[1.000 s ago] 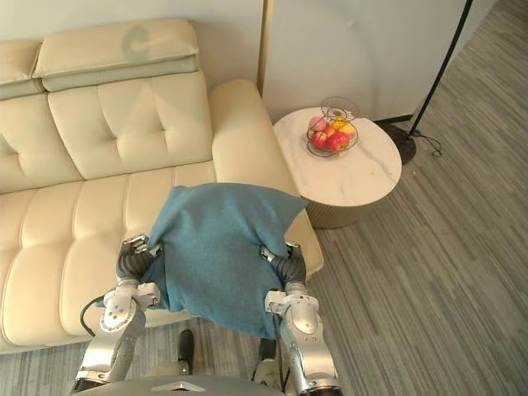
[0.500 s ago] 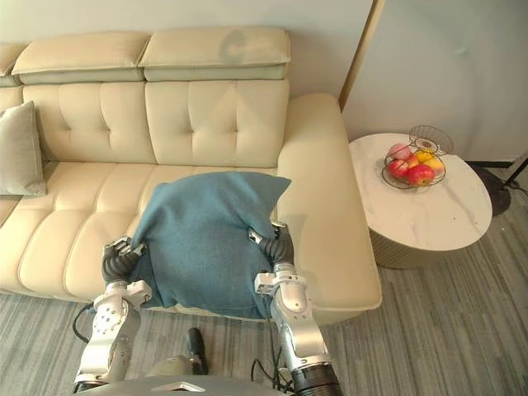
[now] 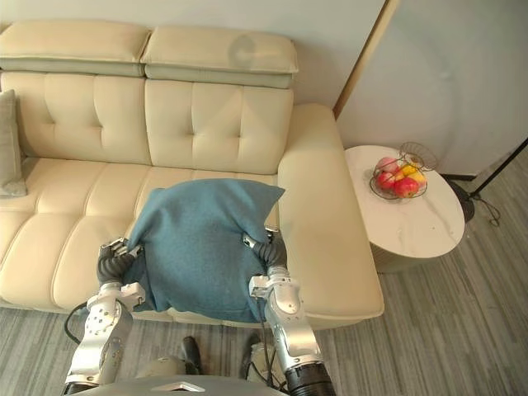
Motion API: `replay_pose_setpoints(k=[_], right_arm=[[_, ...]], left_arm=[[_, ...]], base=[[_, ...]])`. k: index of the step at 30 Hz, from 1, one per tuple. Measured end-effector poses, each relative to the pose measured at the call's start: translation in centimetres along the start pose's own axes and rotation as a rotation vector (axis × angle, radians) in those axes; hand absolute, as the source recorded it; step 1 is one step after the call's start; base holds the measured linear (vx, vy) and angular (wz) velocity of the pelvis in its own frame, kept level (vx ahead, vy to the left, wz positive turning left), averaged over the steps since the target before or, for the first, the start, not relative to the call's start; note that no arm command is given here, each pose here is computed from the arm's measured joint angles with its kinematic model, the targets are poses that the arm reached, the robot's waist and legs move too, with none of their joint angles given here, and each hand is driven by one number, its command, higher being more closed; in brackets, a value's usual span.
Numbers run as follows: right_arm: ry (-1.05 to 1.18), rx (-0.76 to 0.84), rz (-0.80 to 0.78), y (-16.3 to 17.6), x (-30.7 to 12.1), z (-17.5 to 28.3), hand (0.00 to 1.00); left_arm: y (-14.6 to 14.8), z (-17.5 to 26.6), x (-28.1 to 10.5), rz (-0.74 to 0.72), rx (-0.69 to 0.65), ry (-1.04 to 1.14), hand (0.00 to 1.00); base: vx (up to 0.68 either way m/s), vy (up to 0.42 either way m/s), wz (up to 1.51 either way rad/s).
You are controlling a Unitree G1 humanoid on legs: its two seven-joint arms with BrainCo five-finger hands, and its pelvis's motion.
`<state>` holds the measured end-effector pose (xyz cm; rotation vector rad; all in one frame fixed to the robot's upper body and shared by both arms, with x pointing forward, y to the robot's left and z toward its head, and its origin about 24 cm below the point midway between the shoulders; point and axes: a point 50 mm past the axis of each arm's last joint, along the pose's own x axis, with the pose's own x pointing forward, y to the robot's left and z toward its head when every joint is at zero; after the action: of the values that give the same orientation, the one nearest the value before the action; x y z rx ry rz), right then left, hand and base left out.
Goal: Pick up cushions and gather them together orderly.
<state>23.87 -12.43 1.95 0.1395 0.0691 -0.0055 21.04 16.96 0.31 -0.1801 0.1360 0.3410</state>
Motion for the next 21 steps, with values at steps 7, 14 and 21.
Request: replay_pose_setpoints(k=[7, 14, 21], right_arm=[[-0.026, -0.032, -0.017, -1.5, -2.1, 0.7, 1.00], [-0.128, -0.012, -0.042, -1.8, -2.1, 3.0, 1.00], [-0.043, 0.021, -0.083, -1.6, -2.0, 0.9, 1.00]], left_arm=[[-0.9, -1.1, -1.1, -0.058, 0.011, 0.041, 1.00], [-2.2, 0.1, -0.4, -0.091, -0.018, -0.006, 1.00], [-1.2, -0.5, -1.0, -0.077, 0.015, 0.020, 1.00]], base=[[0.30, -0.083, 0.33], [0.24, 0.096, -0.22], [0.06, 0.156, -0.34]])
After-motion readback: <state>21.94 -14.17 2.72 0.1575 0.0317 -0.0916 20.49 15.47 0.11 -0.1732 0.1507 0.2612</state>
